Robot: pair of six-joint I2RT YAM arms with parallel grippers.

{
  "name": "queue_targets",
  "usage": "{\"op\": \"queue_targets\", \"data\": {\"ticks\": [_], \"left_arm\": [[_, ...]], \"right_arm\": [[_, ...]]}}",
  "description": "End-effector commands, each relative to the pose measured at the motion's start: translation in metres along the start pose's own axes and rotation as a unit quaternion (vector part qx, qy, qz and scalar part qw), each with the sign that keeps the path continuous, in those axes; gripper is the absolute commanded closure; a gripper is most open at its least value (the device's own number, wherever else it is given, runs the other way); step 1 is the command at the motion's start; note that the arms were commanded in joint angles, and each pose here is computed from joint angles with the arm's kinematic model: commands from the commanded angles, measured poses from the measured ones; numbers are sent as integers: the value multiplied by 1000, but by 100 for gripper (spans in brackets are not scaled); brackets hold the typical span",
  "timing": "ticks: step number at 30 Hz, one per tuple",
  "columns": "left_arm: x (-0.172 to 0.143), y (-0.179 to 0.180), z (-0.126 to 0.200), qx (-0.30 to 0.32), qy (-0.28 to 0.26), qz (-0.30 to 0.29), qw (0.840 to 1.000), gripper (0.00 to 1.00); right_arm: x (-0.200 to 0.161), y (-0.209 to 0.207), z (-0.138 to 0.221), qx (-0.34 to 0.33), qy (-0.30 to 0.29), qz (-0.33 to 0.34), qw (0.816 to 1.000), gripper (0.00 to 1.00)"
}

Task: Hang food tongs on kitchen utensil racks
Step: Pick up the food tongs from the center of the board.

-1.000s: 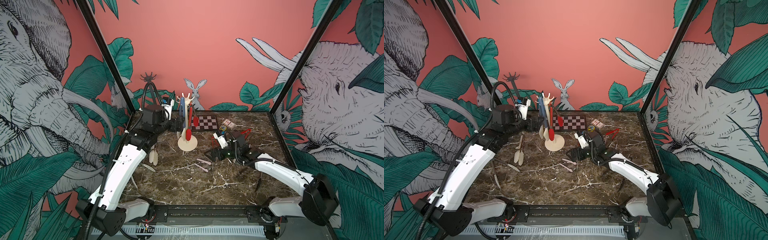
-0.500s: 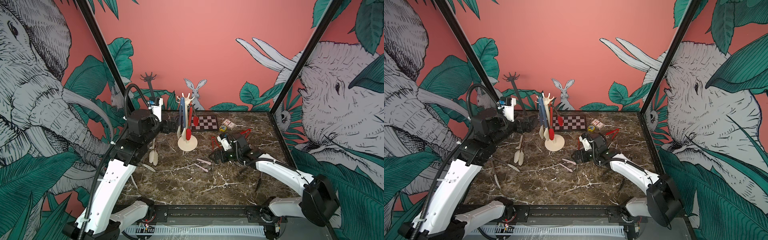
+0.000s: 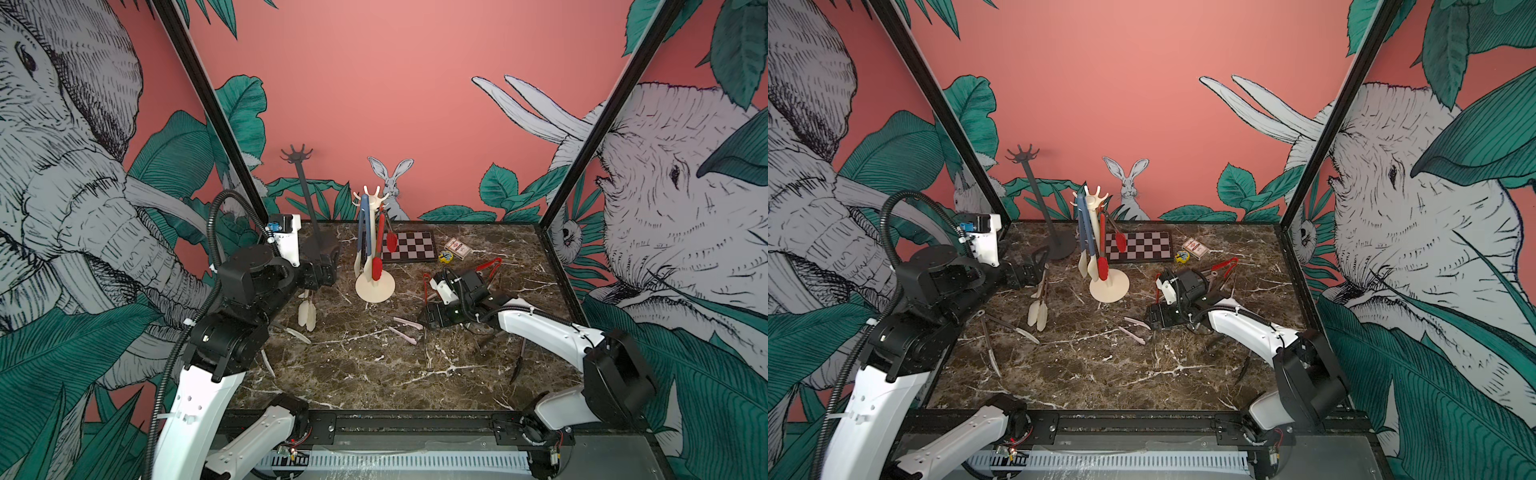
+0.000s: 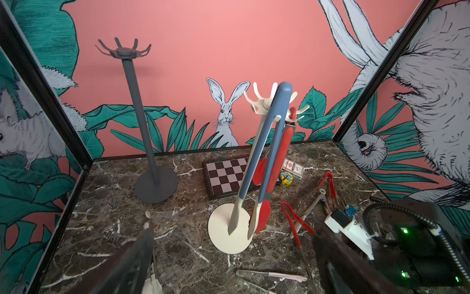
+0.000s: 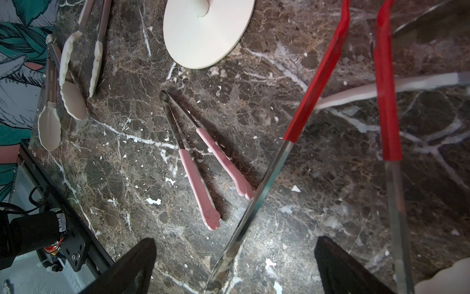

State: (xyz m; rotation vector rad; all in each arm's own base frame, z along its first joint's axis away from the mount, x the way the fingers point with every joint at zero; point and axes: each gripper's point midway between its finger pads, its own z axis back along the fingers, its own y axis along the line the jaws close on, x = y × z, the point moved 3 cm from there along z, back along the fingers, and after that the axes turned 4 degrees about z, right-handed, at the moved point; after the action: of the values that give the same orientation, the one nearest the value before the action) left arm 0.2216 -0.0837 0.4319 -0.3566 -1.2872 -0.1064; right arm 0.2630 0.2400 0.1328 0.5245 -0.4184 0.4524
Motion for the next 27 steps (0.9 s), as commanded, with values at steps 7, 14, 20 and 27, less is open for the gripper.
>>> {"op": "queue_targets", "data": {"ticks": [7, 14, 20, 27], "left_arm": [[-29, 13, 19, 23, 27, 11, 999, 1], [-49, 9, 17, 1, 57, 13, 998, 1], [-68, 9, 14, -8, 77, 27, 997, 1], [-78, 10, 13, -12, 82, 36, 996, 1]], "right_arm": [[15, -1, -8, -7, 8, -21, 1000, 10], [24, -4, -15, -15, 12, -48, 999, 20], [23, -10, -27, -20, 30, -74, 997, 31], [19, -19, -33, -44, 51, -96, 993, 44]]}}
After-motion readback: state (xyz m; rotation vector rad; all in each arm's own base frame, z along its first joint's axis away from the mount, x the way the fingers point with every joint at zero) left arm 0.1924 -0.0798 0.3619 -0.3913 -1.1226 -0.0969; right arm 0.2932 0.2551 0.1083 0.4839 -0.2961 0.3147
